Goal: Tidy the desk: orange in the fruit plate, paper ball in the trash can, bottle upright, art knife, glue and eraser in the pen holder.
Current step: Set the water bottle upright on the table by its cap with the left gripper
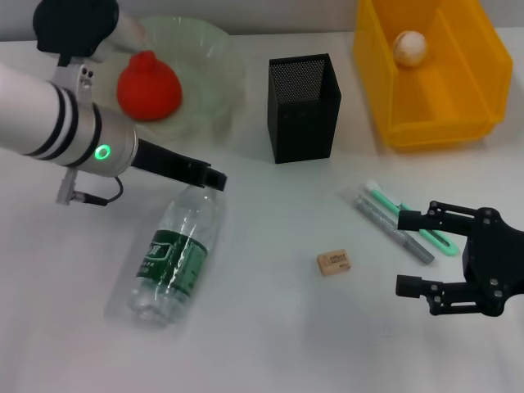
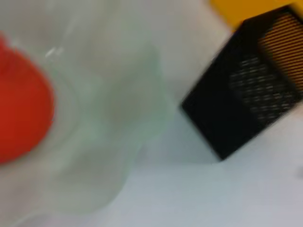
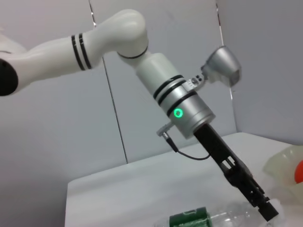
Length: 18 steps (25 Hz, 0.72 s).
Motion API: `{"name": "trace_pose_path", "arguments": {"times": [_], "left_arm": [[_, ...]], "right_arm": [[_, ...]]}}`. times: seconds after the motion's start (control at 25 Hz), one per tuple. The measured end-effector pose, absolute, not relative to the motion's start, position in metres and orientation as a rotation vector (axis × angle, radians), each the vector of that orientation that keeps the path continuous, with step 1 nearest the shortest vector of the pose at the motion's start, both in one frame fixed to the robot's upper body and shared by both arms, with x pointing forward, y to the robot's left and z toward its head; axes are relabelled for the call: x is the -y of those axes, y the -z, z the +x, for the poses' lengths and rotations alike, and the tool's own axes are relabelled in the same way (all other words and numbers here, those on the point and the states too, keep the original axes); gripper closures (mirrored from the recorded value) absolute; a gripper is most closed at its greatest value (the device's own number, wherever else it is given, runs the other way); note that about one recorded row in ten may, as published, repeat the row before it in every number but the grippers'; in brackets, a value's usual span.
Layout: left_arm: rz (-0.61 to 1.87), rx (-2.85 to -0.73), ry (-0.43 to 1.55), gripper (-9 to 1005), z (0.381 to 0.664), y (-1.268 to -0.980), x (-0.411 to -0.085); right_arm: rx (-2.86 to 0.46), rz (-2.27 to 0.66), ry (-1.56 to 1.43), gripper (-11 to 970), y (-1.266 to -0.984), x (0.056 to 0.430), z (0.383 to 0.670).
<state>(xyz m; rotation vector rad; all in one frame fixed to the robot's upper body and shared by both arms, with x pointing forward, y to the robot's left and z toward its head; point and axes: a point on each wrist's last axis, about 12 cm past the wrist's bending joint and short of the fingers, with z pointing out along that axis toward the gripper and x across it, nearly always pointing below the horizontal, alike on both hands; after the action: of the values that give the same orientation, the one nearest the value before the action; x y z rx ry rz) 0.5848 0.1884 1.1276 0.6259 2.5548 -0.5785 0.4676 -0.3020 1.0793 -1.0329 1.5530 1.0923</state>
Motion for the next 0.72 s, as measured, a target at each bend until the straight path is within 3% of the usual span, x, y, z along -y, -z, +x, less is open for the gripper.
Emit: {"name": "trace_pose_path", "arguments": {"times": [0.28,0.72], "left_arm": [[0.713,-2.352,0.777,545,0.564,-1.130,-0.203],[0.666,-1.977,1.028,551,0.538,-1.124,-0.273]], "right_arm": [[-1.512,-0.968,-1.118,117,-1.082,0.306,0.461],[-1.428,-0.790,-1.208,118,-1.083,0.302,0.459]]}}
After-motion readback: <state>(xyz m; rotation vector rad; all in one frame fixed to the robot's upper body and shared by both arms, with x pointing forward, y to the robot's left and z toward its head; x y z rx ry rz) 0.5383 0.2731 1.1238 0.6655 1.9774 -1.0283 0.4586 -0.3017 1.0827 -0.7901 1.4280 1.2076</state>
